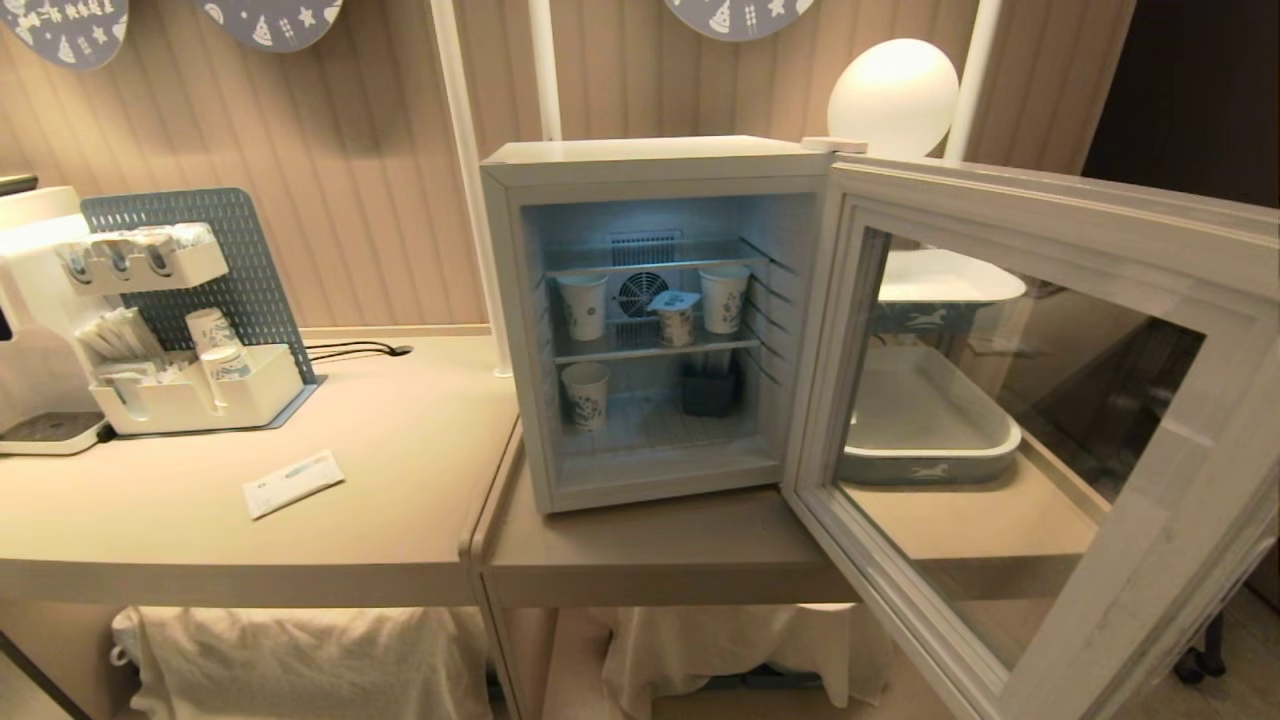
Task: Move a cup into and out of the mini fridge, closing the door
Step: Close the freezer door
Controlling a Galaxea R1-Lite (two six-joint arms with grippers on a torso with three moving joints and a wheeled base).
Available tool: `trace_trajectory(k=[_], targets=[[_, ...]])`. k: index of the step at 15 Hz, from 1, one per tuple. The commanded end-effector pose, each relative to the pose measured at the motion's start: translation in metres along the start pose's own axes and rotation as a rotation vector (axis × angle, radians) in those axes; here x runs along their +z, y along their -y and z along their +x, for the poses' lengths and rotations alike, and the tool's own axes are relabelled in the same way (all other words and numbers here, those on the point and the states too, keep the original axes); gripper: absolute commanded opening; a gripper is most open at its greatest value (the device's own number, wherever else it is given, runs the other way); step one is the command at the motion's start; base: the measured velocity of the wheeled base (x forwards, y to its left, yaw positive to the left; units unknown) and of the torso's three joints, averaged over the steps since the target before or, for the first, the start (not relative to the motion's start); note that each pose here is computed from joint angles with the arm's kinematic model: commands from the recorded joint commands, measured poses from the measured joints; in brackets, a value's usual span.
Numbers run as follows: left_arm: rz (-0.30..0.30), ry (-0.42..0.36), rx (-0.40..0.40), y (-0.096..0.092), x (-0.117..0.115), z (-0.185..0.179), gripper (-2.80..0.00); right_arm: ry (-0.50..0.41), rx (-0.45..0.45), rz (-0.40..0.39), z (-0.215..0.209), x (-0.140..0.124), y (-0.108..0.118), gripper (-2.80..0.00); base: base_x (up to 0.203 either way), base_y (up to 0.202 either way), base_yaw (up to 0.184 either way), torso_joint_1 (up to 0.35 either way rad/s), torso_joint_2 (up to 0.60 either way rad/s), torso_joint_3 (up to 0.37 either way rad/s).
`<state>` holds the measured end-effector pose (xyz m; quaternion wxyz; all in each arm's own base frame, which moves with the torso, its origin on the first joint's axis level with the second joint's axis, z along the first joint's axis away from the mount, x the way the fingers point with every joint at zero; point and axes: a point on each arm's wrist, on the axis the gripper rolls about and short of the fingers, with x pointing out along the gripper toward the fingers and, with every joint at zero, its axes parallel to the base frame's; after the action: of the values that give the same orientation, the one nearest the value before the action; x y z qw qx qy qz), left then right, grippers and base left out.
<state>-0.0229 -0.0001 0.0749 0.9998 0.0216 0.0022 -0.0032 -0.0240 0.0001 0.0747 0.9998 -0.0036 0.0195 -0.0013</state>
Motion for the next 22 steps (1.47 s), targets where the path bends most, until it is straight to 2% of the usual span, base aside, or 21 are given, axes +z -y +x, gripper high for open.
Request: trace_trajectory(k=[1, 3, 5, 6, 7, 8, 9, 11, 13, 14, 15, 18, 19, 20, 22], targets=[[-0.002, -0.002, 0.0, 0.0, 0.0, 0.0, -2.8, -0.002, 0.0, -0.002, 0.0, 0.0, 0.0, -2.8, 0.0, -0.19, -0.003, 0.003, -0.01, 0.002], [0.003, 0.002, 0.004, 0.0, 0.0, 0.0, -2.8, -0.003, 0.0, 0.0, 0.0, 0.0, 0.0, -2.8, 0.0, -0.194, 0.001, 0.002, 0.0, 0.001], [-0.026, 0.004, 0.003, 0.0, 0.001, 0.0, -2.8, 0.004, -0.002, 0.001, 0.0, 0.001, 0.0, -2.8, 0.0, -0.167, 0.0, 0.001, 0.0, 0.0], [-0.029, 0.004, 0.005, 0.0, 0.001, 0.0, -2.8, 0.027, -0.002, 0.011, -0.003, 0.01, 0.0, -2.8, 0.0, -0.104, 0.0, 0.002, 0.0, 0.002], [-0.029, 0.004, 0.003, 0.0, 0.001, 0.0, -2.8, 0.059, 0.0, 0.042, -0.007, 0.03, 0.0, -2.8, 0.0, 0.0, 0.0, 0.0, 0.0, 0.0], [-0.029, 0.004, 0.004, 0.0, 0.001, 0.0, -2.8, 0.089, 0.006, 0.084, -0.012, 0.061, 0.0, -2.8, 0.0, 0.0, 0.0, 0.0, 0.0, 0.0], [-0.029, 0.004, 0.004, 0.0, 0.001, 0.0, -2.8, 0.075, 0.012, 0.124, -0.011, 0.091, 0.001, -2.8, 0.0, 0.0, 0.0, 0.0, 0.0, 0.0], [-0.029, 0.004, 0.005, 0.0, 0.0, 0.0, -2.8, -0.076, 0.014, 0.212, 0.023, 0.137, 0.001, -2.8, 0.0, 0.0, 0.0, 0.0, 0.0, 0.0], [-0.029, 0.004, 0.004, 0.0, 0.001, 0.0, -2.8, -0.259, 0.045, 0.298, 0.085, 0.17, -0.001, -2.8, 0.0, 0.0, 0.0, 0.0, 0.0, 0.0], [-0.029, 0.004, 0.004, 0.0, 0.001, 0.0, -2.8, -0.318, 0.105, 0.341, 0.114, 0.178, -0.002, -2.8, 0.0, 0.0, 0.0, 0.0, 0.0, 0.0], [-0.029, 0.004, 0.005, 0.0, 0.001, 0.0, -2.8, -0.358, 0.219, 0.389, 0.142, 0.183, -0.003, -2.8, 0.0, 0.0, 0.0, 0.0, 0.0, 0.0], [-0.029, 0.004, 0.004, 0.0, 0.0, 0.0, -2.8, -0.414, 0.778, 0.494, 0.187, 0.185, 0.0, -2.8, 0.0, 0.0, 0.0, 0.0, 0.0, 0.0], [-0.029, 0.004, 0.005, 0.0, 0.001, 0.0, -2.8, -0.431, 0.919, 0.516, 0.197, 0.183, 0.002, -2.8, 0.0, 0.0, 0.0, 0.0, 0.0, 0.0], [-0.029, 0.004, 0.005, 0.0, 0.001, 0.0, -2.8, -0.441, 1.022, 0.53, 0.203, 0.179, 0.004, -2.8, 0.0, 0.0, 0.0, 0.0, 0.0, 0.0], [-0.029, 0.004, 0.004, 0.0, 0.001, 0.0, -2.8, -0.452, 1.106, 0.523, 0.206, 0.172, 0.0, -2.8, 0.0, 0.0, 0.0, 0.0, 0.0, 0.0]])
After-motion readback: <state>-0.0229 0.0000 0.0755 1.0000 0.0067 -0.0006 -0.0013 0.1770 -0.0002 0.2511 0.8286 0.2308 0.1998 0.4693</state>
